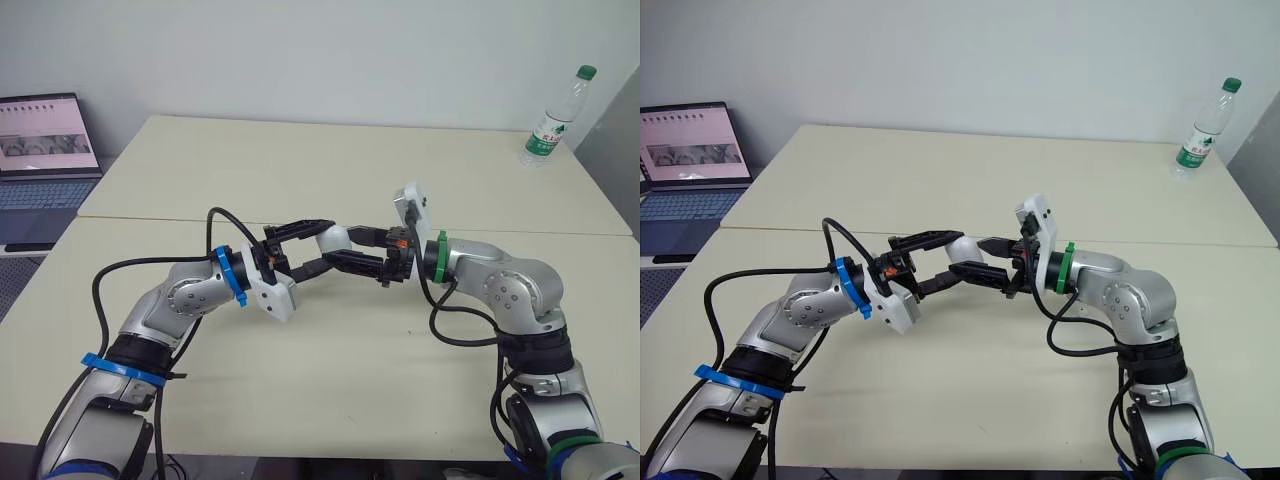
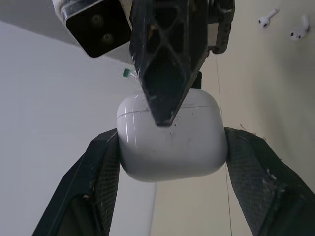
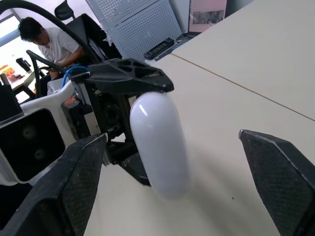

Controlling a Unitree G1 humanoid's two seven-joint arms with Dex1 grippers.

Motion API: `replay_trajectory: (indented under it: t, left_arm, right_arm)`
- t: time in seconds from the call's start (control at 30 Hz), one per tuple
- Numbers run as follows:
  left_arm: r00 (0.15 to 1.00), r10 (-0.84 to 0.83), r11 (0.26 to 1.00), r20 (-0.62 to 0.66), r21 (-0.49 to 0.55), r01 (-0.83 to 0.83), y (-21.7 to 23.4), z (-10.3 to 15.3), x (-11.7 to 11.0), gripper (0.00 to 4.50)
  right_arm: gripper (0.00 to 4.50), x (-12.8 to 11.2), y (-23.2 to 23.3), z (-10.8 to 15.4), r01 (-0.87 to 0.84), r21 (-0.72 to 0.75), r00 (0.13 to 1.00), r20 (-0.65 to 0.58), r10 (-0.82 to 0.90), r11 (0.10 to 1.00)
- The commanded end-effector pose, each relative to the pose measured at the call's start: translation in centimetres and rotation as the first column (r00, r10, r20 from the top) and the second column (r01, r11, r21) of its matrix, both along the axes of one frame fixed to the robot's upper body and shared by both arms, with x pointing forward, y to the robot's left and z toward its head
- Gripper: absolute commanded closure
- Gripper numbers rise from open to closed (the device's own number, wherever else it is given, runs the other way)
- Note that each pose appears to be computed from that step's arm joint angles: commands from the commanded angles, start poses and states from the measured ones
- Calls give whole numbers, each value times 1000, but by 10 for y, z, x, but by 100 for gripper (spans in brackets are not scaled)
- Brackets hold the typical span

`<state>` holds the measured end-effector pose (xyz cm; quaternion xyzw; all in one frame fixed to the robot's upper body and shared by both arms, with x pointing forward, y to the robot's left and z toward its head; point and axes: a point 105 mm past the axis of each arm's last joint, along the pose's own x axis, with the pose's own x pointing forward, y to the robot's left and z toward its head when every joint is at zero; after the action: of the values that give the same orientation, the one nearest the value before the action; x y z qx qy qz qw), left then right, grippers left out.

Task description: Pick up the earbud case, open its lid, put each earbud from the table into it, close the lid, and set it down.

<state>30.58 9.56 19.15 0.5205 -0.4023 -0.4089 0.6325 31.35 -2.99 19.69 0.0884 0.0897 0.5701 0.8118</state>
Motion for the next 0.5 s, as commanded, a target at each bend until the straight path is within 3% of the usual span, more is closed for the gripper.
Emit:
replay_trajectory:
  t: [0.03, 0.37, 0.5]
  left_arm:
    - [998, -18, 1000, 55, -23, 19, -2, 14, 1, 169]
    - [997, -13, 1000, 74, -27, 15, -2, 18, 4, 169]
    - [997, -13, 1000, 77, -28, 15, -3, 18, 5, 169]
  right_arm:
    - [0, -5, 6, 15, -23, 22, 998, 57, 21, 999]
    - [0, -2, 6, 11, -9, 14, 998, 55, 9, 1000]
    - [87, 1, 6, 11, 1, 13, 998, 62, -2, 1000]
